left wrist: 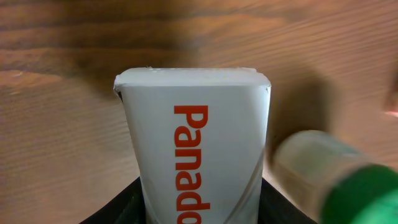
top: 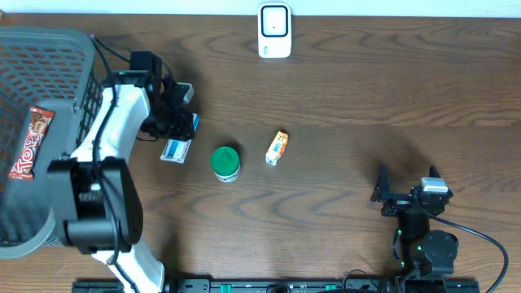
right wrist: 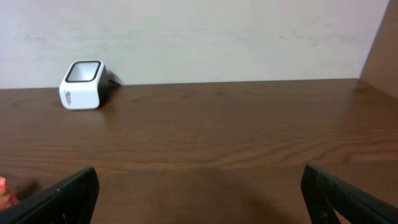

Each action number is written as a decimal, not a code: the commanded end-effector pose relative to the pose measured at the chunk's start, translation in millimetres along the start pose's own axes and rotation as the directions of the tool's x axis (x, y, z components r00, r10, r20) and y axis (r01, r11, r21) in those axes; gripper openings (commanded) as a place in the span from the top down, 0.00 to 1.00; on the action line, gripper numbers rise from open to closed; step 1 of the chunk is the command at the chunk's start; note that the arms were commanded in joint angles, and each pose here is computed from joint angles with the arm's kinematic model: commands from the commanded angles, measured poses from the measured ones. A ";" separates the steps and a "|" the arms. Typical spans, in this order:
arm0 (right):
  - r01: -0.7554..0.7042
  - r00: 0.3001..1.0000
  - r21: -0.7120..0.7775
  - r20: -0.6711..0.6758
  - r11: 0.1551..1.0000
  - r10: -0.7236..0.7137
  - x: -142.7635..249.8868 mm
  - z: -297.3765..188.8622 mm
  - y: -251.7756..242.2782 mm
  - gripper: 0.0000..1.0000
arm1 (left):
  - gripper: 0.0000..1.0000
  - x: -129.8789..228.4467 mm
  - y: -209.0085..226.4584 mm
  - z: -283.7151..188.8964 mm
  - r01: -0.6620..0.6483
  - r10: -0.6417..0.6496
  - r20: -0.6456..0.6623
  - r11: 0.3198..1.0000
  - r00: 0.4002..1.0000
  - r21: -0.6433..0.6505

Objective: Scan the item barcode
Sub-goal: 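Lift the Panadol box out and set it beside the green-capped bottle, then reach the left gripper back into the basket and grasp the Top bar, then carry the Top bar right and drop it near the right arm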

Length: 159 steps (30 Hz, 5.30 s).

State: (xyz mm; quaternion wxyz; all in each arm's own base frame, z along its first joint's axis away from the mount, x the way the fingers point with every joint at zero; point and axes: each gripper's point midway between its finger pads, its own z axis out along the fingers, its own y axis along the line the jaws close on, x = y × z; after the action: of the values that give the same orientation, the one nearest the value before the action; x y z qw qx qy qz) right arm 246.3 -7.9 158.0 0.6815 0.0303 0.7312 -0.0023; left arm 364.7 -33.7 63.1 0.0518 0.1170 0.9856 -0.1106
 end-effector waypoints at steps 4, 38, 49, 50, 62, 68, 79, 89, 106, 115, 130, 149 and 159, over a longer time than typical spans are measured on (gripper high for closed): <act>0.004 1.000 0.008 -0.001 1.000 -0.004 0.7 -0.1 -1.6 0.01 | 0.54 1.8 14.6 12.7 -0.062 0.060 -0.035 0.996 0.998 -0.061; 0.004 1.000 0.008 -0.001 1.000 -0.004 0.7 -0.1 -1.6 0.01 | 0.05 -7.7 -7.9 -40.2 0.887 -0.732 0.518 0.443 0.443 -0.132; 0.004 1.000 0.008 -0.001 1.000 -0.004 0.7 -0.1 -1.6 0.01 | 0.05 -31.0 -52.9 -239.9 0.509 -0.248 0.843 0.860 0.477 -0.035; 0.004 1.000 0.008 -0.001 1.000 -0.004 0.7 -0.1 -1.6 0.01 | 0.05 -24.3 -48.2 -260.5 0.528 -0.236 0.875 0.849 0.422 -0.026; 0.004 1.000 0.008 -0.001 1.000 -0.004 0.7 -0.1 -1.6 0.01 | 0.01 114.8 68.3 -418.7 0.860 -0.115 0.985 0.482 -0.130 0.169; 0.004 1.000 0.008 0.000 1.000 -0.004 0.6 -0.1 -1.6 0.01 | 0.02 134.1 132.4 -396.7 0.918 -0.202 0.975 0.362 -0.094 0.164; 0.004 1.000 0.008 -0.001 1.000 -0.004 0.7 -0.1 -1.6 0.01 | 0.02 132.5 237.4 -231.0 0.731 -0.418 0.639 0.579 0.646 -0.360; 0.004 1.000 0.008 -0.001 1.000 -0.004 0.7 -0.1 -1.6 0.01 | 0.02 115.9 301.6 -138.2 0.636 -0.432 0.490 0.659 0.757 -0.401; 0.004 1.000 0.008 0.000 1.000 -0.004 0.6 -0.1 -1.6 0.01 | 0.31 114.9 361.7 -32.5 0.636 -0.478 0.428 0.649 0.768 -0.417; 0.004 1.000 0.008 -0.001 1.000 -0.004 0.7 -0.1 -1.6 0.01 | 0.92 124.2 356.4 -8.3 0.660 -0.539 0.383 0.645 0.750 -0.385; 0.004 1.000 0.008 -0.001 1.000 -0.004 0.7 -0.1 -1.6 0.01 | 0.93 30.5 251.8 -208.0 0.624 -0.455 0.776 0.774 0.436 0.103; 0.004 1.000 0.008 -0.001 1.000 -0.004 0.7 -0.1 -1.6 0.01 | 0.91 15.2 -155.5 -317.6 -0.250 -0.115 0.847 0.927 0.520 0.280; 0.004 1.000 0.008 -0.001 1.000 -0.004 0.7 -0.1 -1.6 0.01 | 0.91 -3.5 -270.0 -117.2 -0.465 0.300 0.525 0.859 0.796 0.213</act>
State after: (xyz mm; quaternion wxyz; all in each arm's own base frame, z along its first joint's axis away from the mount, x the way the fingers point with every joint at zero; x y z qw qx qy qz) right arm 246.3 -7.9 158.1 0.6817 0.0303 0.7310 -0.0023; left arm 288.0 -235.7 289.2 0.3331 0.2460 0.8410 -0.3482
